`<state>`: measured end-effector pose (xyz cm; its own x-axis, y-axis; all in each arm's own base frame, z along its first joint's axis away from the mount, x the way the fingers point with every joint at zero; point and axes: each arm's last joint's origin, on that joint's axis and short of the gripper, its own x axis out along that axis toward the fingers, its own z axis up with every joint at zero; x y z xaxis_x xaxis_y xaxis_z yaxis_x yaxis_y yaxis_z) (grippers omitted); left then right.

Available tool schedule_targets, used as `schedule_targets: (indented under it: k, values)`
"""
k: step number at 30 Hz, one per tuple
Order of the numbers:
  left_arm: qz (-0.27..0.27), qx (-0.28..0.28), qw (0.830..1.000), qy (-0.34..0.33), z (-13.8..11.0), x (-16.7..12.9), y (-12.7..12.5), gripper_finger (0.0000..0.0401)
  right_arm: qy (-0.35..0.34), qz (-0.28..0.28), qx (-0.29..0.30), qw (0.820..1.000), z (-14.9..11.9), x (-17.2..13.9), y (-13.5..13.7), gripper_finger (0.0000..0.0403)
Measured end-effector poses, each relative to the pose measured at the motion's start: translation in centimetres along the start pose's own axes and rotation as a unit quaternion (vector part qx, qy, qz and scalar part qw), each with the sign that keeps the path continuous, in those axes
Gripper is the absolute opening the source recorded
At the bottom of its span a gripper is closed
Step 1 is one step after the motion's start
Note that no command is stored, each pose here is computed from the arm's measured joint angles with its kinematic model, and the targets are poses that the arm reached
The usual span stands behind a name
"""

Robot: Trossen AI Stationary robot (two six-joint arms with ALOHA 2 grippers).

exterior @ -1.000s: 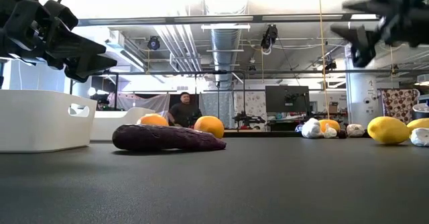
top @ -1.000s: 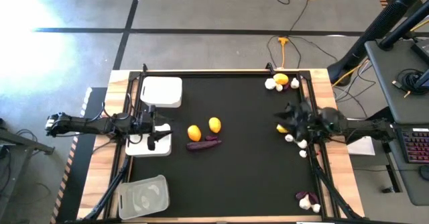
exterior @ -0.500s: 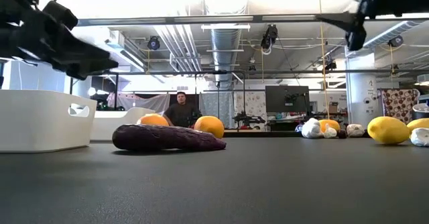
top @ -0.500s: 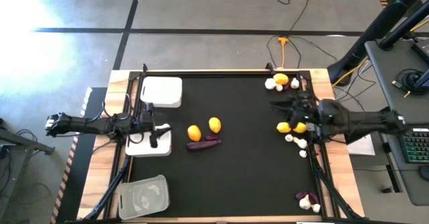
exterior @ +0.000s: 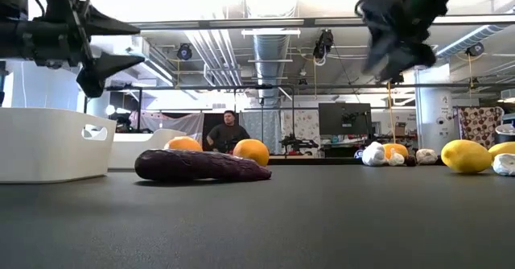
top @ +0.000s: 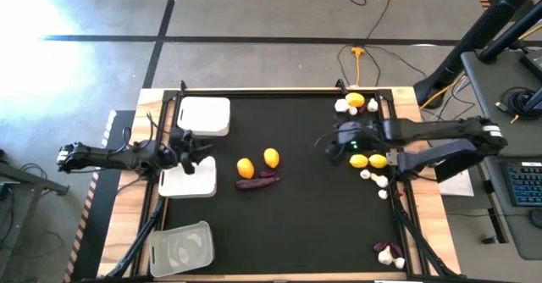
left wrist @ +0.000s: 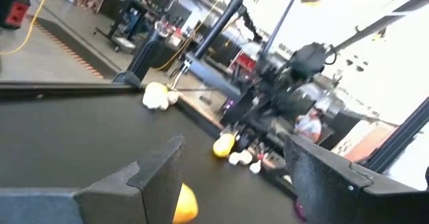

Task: Sort produce into baskets
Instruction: Put the lemon into the top white bin

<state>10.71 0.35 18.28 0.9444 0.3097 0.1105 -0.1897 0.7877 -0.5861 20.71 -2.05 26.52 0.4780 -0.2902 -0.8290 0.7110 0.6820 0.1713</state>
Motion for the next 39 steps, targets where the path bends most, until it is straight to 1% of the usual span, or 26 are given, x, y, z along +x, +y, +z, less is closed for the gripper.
schedule_targets:
  k: [1,3,5,7,8,10,12,14,16,19,22,25,28,30,34,36,39]
  values:
    - [-0.004,-0.003,1.0,-0.005,0.1,0.0,-0.1,0.0235,0.035,-0.03,-0.017,0.999,0.2,-0.1,0.2,0.025]
    - [-0.012,-0.009,1.0,-0.018,0.4,0.0,-0.2,0.0235,0.092,-0.072,-0.053,0.992,0.9,-0.4,0.7,0.0265]
    - [-0.018,-0.013,0.999,-0.027,0.6,0.0,-0.4,0.0235,0.147,-0.112,-0.1,0.978,1.2,-0.4,0.9,0.0284]
    - [-0.02,-0.014,0.999,-0.029,0.6,0.0,-0.4,0.0235,0.193,-0.138,-0.145,0.961,1.3,0.3,1.1,0.0305]
    - [-0.019,-0.014,0.999,-0.028,0.6,0.0,-0.4,0.0235,0.214,-0.147,-0.161,0.952,1.2,0.9,1.1,0.0316]
    - [-0.019,-0.013,0.999,-0.028,0.6,0.0,-0.4,0.0235,0.256,-0.147,-0.18,0.938,0.8,2.1,1.0,0.0336]
    - [-0.005,-0.01,0.999,-0.046,0.8,0.0,-0.4,0.0235,0.295,-0.148,-0.181,0.927,0.2,3.4,0.6,0.0351]
    - [0.009,0.005,0.998,-0.064,1.0,0.0,-0.4,0.0235,0.33,-0.154,-0.175,0.915,-0.6,4.8,0.0,0.036]
    - [-0.003,0.02,0.996,-0.082,1.4,0.0,-0.6,0.0235,0.357,-0.154,-0.174,0.905,-1.4,5.9,-0.7,0.0363]
    - [-0.021,0.022,0.993,-0.112,2.0,-0.1,-1.0,0.0235,0.383,-0.14,-0.172,0.896,-2.2,7.2,-1.5,0.0364]
    - [-0.033,0.013,0.991,-0.132,2.4,-0.2,-1.2,0.0235,0.393,-0.13,-0.165,0.895,-2.6,8.0,-1.9,0.0364]
    - [-0.04,0.006,0.989,-0.144,2.6,-0.2,-1.4,0.0235,0.41,-0.131,-0.184,0.884,-3.2,8.6,-2.3,0.0364]
    - [-0.043,0.006,0.988,-0.149,3.3,0.0,-1.9,0.0235,0.419,-0.133,-0.189,0.878,-3.8,9.4,-2.6,0.0364]
    - [-0.034,0.032,0.989,-0.139,4.3,0.4,-2.7,0.0235,0.426,-0.137,-0.19,0.874,-4.3,9.9,-2.9,0.0364]
    - [0.009,0.126,0.989,-0.083,6.2,1.4,-4.5,0.0235,0.441,-0.148,-0.192,0.864,-5.2,11.0,-3.3,0.0364]
    - [0.037,0.152,0.986,-0.054,7.1,2.0,-5.3,0.0235,0.449,-0.153,-0.193,0.859,-5.4,11.3,-3.3,0.0364]
    - [0.078,0.178,0.981,-0.014,8.3,2.7,-6.3,0.0235,0.449,-0.149,-0.198,0.859,-5.5,11.8,-3.3,0.036]
